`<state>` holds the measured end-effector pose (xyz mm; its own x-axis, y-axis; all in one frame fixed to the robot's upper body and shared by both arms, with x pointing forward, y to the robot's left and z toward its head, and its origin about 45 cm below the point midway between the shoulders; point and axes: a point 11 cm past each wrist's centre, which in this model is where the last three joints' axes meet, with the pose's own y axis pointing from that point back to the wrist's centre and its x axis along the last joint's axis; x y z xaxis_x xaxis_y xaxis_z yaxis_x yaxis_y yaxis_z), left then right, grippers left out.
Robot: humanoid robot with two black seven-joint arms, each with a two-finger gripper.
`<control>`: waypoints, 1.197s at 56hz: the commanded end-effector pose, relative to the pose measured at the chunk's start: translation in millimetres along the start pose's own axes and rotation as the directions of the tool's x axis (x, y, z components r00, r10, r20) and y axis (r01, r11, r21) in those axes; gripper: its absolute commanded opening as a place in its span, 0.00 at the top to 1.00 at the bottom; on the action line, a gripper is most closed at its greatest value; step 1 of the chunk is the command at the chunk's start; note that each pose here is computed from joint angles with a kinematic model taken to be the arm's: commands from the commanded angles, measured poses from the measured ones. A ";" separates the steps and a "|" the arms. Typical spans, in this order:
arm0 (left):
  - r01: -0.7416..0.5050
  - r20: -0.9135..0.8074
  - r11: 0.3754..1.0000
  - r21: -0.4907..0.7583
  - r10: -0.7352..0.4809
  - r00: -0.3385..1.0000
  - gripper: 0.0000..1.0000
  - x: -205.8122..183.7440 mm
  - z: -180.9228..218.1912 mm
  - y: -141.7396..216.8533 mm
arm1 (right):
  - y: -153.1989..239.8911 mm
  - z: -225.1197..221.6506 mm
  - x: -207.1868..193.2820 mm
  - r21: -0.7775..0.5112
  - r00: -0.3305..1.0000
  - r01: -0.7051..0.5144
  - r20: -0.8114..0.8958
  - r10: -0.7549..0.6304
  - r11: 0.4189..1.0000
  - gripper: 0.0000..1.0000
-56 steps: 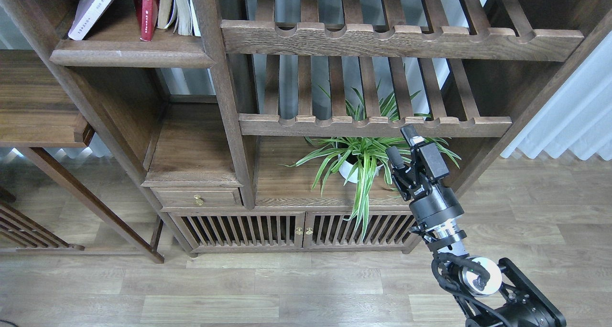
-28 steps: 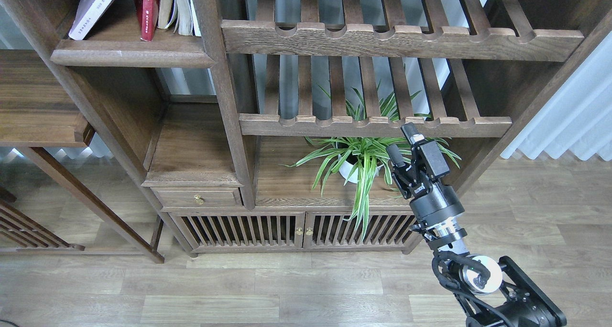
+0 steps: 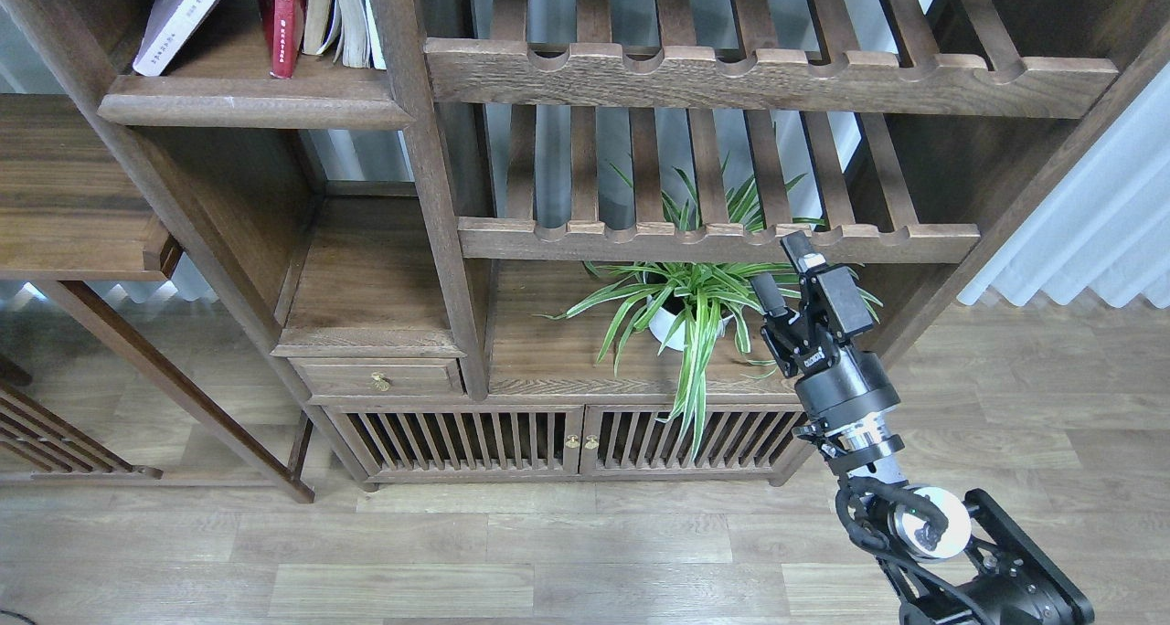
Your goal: Organize books on shelf
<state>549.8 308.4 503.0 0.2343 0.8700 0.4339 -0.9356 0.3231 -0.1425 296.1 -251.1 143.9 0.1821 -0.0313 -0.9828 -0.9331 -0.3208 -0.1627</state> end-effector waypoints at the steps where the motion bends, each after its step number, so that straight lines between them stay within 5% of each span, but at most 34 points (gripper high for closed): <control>1: 0.004 -0.003 1.000 0.010 -0.004 1.000 0.44 -4.8 -6.0 -0.6 | 0.0 0.1 0.0 -0.001 1.000 0.000 -0.001 0.000 1.000 0.01; 19: 0.053 -0.020 0.998 -0.018 -0.053 0.998 0.22 -25.9 4.3 -9.5 | 0.6 -3.7 -0.5 -0.002 1.000 -0.002 -0.012 0.002 1.000 0.01; 28: 0.111 -0.027 0.993 -0.051 -0.112 0.993 0.03 -39.9 22.9 -10.6 | 0.8 -4.4 -0.3 0.000 1.000 -0.003 -0.011 0.003 1.000 0.01; 47: 0.202 -0.117 0.975 0.089 -0.191 0.975 0.02 -48.0 30.8 14.3 | 1.7 -7.1 -0.3 -0.023 0.999 -0.012 -0.035 0.011 1.000 0.01; 67: 0.210 -0.141 0.974 0.089 -0.197 0.970 0.02 -38.5 18.3 71.4 | -24.2 -5.9 -18.7 -0.044 0.997 0.055 -0.048 -0.058 0.997 0.01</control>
<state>479.9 284.4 490.2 0.4438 0.8396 0.3132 -0.8887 0.4572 0.0337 313.0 -252.7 162.1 0.2360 -0.0644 -0.9696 -0.9130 -0.3564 -0.1986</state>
